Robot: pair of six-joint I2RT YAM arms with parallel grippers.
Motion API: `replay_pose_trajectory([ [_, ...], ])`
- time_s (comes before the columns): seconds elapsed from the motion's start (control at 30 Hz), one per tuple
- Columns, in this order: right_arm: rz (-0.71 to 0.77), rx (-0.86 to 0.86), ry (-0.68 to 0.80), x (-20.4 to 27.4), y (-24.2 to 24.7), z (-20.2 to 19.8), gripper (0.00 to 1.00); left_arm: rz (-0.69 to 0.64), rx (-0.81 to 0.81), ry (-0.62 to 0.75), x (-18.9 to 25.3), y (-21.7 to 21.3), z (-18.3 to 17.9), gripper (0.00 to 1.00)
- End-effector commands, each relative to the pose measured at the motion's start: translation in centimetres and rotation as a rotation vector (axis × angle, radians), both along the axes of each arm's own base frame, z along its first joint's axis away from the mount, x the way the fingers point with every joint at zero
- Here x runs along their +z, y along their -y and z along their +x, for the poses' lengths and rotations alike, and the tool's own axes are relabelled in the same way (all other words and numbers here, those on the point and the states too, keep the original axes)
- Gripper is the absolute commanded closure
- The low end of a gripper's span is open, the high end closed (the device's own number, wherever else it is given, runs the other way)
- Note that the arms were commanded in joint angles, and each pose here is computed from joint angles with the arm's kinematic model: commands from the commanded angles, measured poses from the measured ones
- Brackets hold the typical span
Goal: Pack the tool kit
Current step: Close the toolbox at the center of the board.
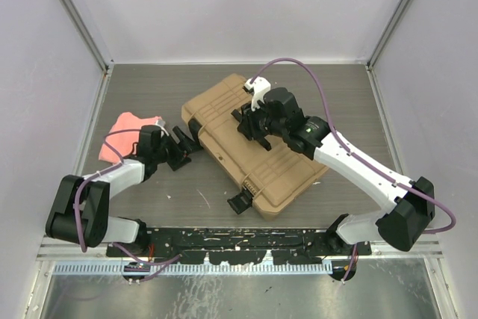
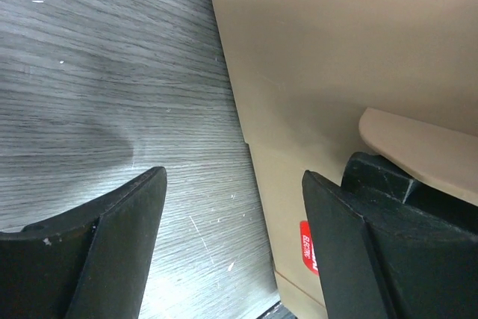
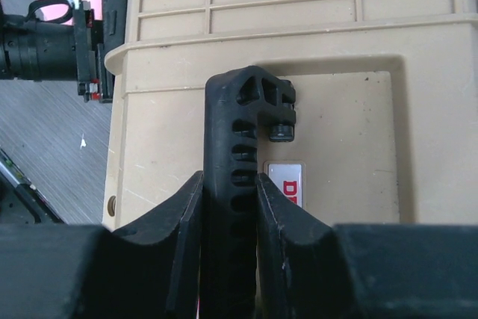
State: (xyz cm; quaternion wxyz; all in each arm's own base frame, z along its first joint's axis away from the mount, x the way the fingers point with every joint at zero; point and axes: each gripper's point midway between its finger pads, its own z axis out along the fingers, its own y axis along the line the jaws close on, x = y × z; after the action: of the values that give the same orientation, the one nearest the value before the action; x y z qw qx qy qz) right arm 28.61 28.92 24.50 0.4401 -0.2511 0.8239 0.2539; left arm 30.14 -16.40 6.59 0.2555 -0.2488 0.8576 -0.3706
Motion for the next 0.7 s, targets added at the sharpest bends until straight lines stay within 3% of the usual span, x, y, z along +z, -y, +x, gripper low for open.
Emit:
replay_pose_trajectory([
  [0.0, 0.06, -0.005, -0.003, 0.7, -1.7, -0.7, 0.92, -0.07, -0.059, 0.249, 6.9, 1.8, 1.4, 0.22],
  [0.3, 0.06, -0.156, 0.021, 0.7, -0.7, 1.5, 0.93, 0.023, -0.007, 0.224, 5.1, -0.7, -2.2, 0.15],
  [0.67, 0.104, -0.232, 0.049, 1.5, -1.4, 3.7, 0.92, -0.053, -0.036, 0.27, 6.4, -0.5, -5.4, 0.13],
])
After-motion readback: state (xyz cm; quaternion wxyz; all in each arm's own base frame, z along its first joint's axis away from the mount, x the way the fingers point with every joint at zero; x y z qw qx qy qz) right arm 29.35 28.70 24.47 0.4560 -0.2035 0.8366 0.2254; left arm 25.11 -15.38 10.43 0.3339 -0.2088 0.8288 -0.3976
